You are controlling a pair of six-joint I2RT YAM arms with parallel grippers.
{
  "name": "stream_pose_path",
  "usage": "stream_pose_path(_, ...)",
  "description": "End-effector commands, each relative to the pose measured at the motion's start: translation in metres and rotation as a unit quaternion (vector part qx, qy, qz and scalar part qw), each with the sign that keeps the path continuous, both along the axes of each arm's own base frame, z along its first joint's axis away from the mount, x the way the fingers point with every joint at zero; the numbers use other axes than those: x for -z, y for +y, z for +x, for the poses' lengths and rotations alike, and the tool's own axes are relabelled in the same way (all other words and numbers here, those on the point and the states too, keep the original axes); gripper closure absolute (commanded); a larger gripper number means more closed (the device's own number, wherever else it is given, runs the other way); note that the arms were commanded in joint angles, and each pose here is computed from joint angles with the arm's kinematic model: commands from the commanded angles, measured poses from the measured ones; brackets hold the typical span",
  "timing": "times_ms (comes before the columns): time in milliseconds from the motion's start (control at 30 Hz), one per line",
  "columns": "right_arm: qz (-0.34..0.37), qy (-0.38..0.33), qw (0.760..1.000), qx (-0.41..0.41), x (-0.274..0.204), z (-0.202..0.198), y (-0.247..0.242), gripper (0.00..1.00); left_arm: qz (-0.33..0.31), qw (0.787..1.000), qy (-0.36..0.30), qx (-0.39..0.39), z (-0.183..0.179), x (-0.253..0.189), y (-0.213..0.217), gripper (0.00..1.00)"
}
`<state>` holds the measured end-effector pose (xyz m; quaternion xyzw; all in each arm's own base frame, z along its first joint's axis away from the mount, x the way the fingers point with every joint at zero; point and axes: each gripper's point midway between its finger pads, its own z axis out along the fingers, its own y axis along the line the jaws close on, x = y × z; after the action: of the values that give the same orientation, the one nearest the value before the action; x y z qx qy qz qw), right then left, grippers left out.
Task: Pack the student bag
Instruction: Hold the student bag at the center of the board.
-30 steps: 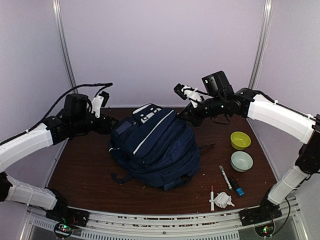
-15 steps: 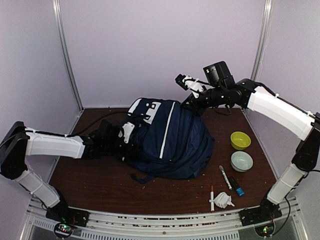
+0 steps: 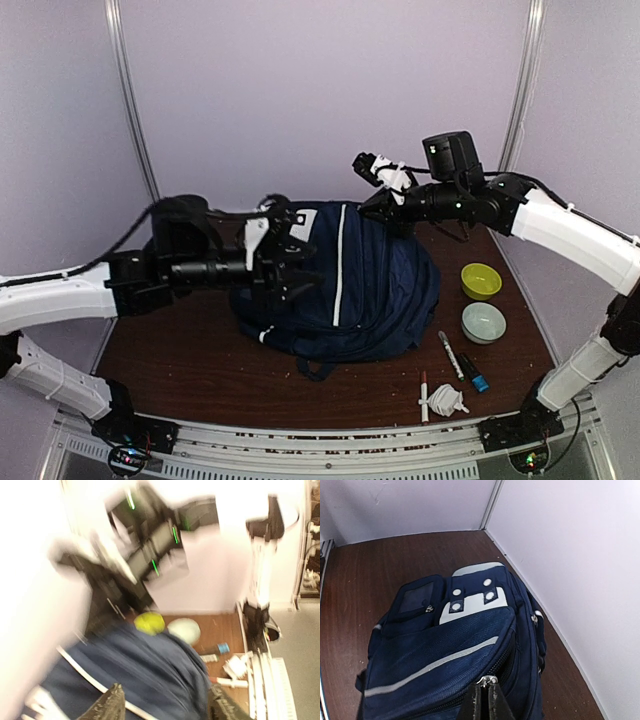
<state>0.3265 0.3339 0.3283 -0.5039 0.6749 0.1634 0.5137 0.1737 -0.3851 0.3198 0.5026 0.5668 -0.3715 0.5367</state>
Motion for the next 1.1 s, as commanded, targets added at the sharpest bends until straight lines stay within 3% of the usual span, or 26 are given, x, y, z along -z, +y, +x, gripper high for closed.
stream_pose_path(0,0.060,-0.097,0.986,-0.120,-0.037,-0.052,0.028,1.00,0.041,0.995,-0.089,0.016,0.002,-0.036,0.020,0.38)
stream_pose_path(133,0.054,-0.095,0.983,-0.148,-0.009,-0.072,0.033,1.00,0.050,0.995,-0.061,0.068,0.023,-0.040,0.028,0.27)
stream_pose_path(233,0.060,-0.081,0.984,-0.146,0.006,-0.077,0.031,1.00,0.095,0.989,-0.062,0.097,0.040,-0.032,0.012,0.27)
stream_pose_path(367,0.069,-0.065,0.985,-0.145,0.022,-0.085,0.024,1.00,0.157,0.965,-0.115,0.177,0.049,-0.002,-0.007,0.27)
stream_pose_path(500,0.085,-0.055,0.984,-0.143,0.031,-0.093,0.018,1.00,0.151,0.946,-0.180,0.224,0.059,0.013,-0.015,0.29)
stream_pose_path(667,0.087,-0.040,0.985,-0.144,0.043,-0.096,0.018,1.00,0.142,0.930,-0.237,0.243,0.077,0.020,-0.036,0.35)
stream_pose_path(1067,0.087,-0.032,0.984,-0.149,0.053,-0.098,0.018,1.00,0.223,0.915,-0.243,0.233,0.113,0.069,-0.053,0.35)
